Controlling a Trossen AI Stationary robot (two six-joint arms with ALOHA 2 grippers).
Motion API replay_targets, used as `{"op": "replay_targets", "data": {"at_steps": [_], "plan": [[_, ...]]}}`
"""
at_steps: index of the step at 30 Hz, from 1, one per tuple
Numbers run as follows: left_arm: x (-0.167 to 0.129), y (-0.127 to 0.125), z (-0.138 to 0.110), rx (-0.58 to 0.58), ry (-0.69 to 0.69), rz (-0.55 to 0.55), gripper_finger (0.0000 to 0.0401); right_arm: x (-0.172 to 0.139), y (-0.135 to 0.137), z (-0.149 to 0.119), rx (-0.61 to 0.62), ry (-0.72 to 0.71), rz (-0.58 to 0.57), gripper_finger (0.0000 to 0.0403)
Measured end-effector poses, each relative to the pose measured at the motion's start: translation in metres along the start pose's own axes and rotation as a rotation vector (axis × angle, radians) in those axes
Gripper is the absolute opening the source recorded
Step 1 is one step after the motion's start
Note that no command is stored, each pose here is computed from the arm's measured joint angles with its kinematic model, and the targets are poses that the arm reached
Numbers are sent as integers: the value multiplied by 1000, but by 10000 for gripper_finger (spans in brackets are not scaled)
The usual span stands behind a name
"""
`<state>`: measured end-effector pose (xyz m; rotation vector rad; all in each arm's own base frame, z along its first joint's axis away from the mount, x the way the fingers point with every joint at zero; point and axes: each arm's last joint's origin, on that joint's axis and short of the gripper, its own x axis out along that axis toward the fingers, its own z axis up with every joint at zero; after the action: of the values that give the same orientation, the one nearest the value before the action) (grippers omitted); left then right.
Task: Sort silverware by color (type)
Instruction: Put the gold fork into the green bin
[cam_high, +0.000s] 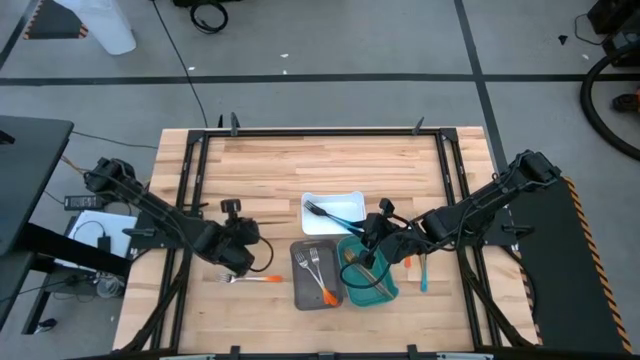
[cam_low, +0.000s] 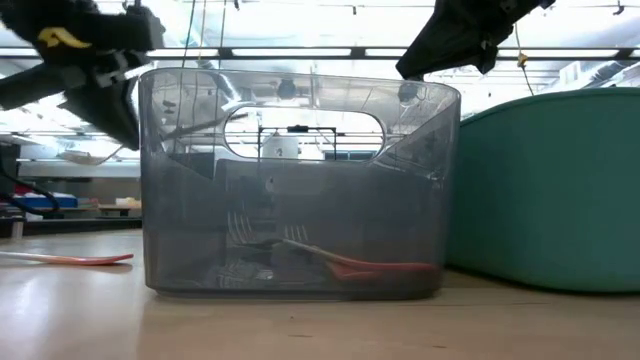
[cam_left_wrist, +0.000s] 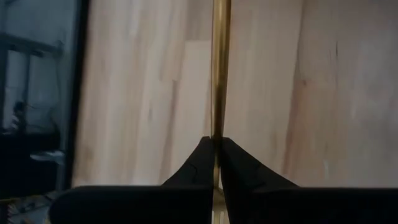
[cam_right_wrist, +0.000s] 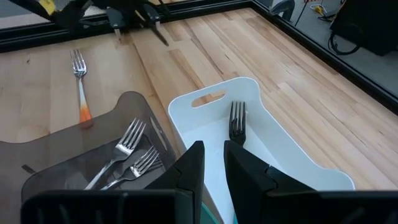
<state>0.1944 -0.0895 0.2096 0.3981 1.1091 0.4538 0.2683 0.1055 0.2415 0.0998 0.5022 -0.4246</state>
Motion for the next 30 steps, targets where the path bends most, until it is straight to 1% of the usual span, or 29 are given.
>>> {"op": "replay_targets", "data": {"at_steps": [8, 11, 18, 26, 30], "plan": [[-7, 13, 20, 72, -67, 69, 17, 0, 0, 0, -1, 0, 0, 73], [-5, 13, 31, 117, -71, 85, 17, 0, 0, 0, -1, 1, 0, 73], [2, 3, 56, 257, -58, 146, 17, 0, 0, 0, -3, 3, -1, 73], [4, -6, 76, 419, -64, 232, 17, 0, 0, 2, 22, -12, 5, 73], [2, -5, 83, 529, -80, 304, 17, 4, 0, 10, 53, -50, 45, 73]]}}
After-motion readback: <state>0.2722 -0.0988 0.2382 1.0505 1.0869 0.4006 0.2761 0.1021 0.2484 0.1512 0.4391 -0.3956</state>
